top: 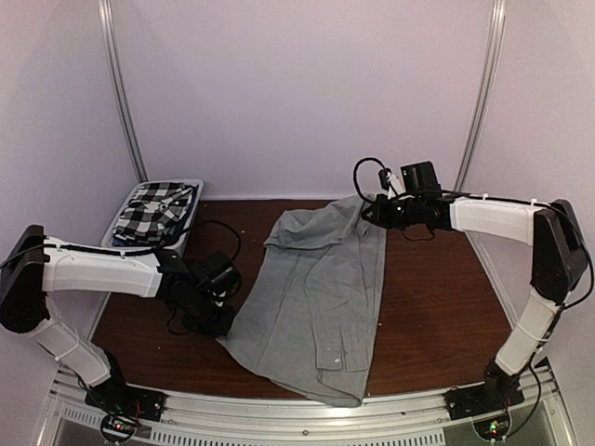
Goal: Fold and stack the long sleeve shirts
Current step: Fold the 1/3-folded shirt at the center of the board.
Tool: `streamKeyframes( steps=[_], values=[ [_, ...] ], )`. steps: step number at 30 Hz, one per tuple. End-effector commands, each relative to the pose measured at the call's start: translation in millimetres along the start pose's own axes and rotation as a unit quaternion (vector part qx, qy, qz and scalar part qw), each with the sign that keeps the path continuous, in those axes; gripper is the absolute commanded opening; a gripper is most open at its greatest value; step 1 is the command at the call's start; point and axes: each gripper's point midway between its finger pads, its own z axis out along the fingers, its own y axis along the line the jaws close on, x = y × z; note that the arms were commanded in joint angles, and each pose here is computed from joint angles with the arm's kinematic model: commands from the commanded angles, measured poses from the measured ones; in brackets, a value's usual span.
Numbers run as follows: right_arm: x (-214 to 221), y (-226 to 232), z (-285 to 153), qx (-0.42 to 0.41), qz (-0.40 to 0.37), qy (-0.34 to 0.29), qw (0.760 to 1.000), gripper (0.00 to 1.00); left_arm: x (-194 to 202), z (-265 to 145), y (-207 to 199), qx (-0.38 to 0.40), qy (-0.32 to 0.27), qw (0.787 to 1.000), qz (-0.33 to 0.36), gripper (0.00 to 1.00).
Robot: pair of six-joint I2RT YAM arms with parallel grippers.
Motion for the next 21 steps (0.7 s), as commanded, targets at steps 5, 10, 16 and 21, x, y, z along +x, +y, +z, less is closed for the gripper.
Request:
streamKeyframes(
  steps=[5,10,16,21],
  values=[
    [-101,36,-36,0.013,-0.052,-0.083,0.995,0.0,-20,-39,-42,0.048,-0.049,0.993,0.1,0.0],
    [-126,26,-54,0.038,-0.051,-0.102,0.993,0.0,-21,-53,-77,0.091,-0.061,0.982,0.154,0.0],
    [-133,-12,-81,0.101,-0.033,-0.116,0.988,0.0,-11,-63,-120,0.153,-0.053,0.962,0.221,0.0],
    [-128,-38,-105,0.141,-0.023,-0.126,0.982,0.0,6,-58,-145,0.188,-0.026,0.942,0.275,0.0]
  ],
)
